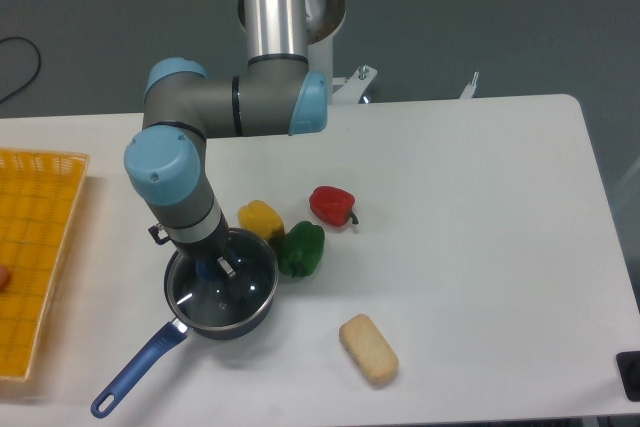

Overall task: Open the lid
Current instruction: 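Lift the glass lid up off the saucepan rim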

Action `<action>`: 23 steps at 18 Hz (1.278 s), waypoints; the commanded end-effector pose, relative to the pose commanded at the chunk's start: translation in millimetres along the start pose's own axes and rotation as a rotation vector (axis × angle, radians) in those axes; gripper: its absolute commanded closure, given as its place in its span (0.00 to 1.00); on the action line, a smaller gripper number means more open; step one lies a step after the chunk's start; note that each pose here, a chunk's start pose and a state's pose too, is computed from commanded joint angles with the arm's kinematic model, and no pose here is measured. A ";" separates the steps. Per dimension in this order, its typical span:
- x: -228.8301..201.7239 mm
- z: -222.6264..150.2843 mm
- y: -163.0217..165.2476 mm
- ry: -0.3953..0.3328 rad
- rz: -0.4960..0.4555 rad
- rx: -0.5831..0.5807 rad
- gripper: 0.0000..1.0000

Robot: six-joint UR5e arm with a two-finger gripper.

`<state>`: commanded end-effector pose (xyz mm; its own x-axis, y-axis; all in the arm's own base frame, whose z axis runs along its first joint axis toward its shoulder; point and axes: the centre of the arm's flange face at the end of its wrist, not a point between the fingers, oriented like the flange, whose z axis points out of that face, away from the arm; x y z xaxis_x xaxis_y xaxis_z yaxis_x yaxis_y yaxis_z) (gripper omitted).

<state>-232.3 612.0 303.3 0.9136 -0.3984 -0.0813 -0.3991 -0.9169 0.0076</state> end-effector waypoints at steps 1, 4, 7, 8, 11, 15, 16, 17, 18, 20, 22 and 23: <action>-1.8 -2.1 4.7 0.009 0.008 -0.004 0.41; -12.1 -7.9 24.9 0.035 0.020 -0.021 0.42; -22.9 -13.2 47.5 0.072 0.029 -0.027 0.42; -24.8 -17.4 55.2 0.084 0.031 -0.031 0.42; -33.3 -18.6 75.5 0.119 0.031 -0.047 0.42; -42.3 -31.5 100.1 0.144 0.044 -0.027 0.42; -45.9 -32.1 107.5 0.151 0.044 -0.027 0.42; -47.6 -32.6 110.8 0.152 0.050 -0.027 0.42; -48.1 -32.6 111.5 0.153 0.051 -0.025 0.42; -51.9 -32.2 116.9 0.153 0.042 -0.025 0.41; -53.3 -32.0 119.3 0.155 0.045 -0.025 0.42; -54.4 -31.9 120.9 0.155 0.054 -0.024 0.41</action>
<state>-327.8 522.0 340.4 0.8926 -0.4447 0.0749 -0.4479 -0.8935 0.0321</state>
